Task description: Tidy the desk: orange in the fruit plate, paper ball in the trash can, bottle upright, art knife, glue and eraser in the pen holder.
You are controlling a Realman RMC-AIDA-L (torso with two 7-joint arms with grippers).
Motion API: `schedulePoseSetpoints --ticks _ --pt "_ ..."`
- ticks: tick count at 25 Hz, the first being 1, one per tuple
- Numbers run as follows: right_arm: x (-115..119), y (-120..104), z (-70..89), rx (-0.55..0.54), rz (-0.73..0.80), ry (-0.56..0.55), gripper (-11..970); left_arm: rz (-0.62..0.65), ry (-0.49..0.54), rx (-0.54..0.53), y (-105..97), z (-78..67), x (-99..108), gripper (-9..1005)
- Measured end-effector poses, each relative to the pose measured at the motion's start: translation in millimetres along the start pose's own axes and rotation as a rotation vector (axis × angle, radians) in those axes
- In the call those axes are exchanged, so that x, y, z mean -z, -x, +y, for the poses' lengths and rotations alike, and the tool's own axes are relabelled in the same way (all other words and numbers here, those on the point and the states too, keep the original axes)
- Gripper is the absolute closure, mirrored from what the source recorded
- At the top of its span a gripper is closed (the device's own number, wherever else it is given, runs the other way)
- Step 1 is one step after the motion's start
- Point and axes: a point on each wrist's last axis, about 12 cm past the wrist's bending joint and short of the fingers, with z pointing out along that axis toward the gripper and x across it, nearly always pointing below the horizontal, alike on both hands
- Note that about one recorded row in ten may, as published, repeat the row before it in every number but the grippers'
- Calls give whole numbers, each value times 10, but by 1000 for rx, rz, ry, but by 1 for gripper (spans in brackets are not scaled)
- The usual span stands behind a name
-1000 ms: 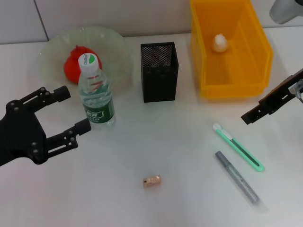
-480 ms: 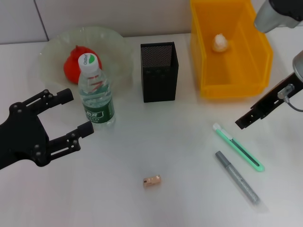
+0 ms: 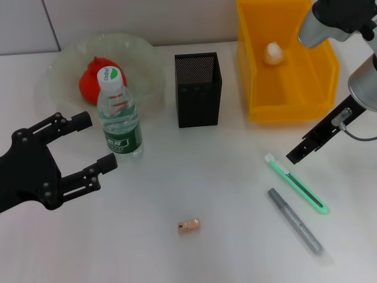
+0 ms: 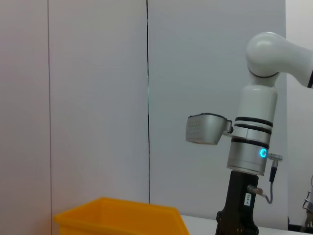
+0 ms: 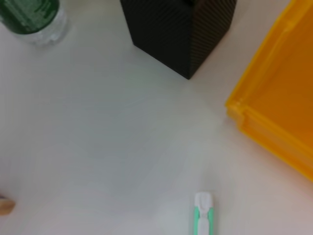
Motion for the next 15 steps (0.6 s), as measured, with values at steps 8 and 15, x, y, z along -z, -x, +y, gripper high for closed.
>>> schedulePoseSetpoints --ticks 8,15 --pt "-97 33 -5 -27 15 10 303 0 -1 -1 0 -1 -1 208" --pt "-162 40 -9 -46 26 18 313 -2 -9 -2 2 -11 -6 208"
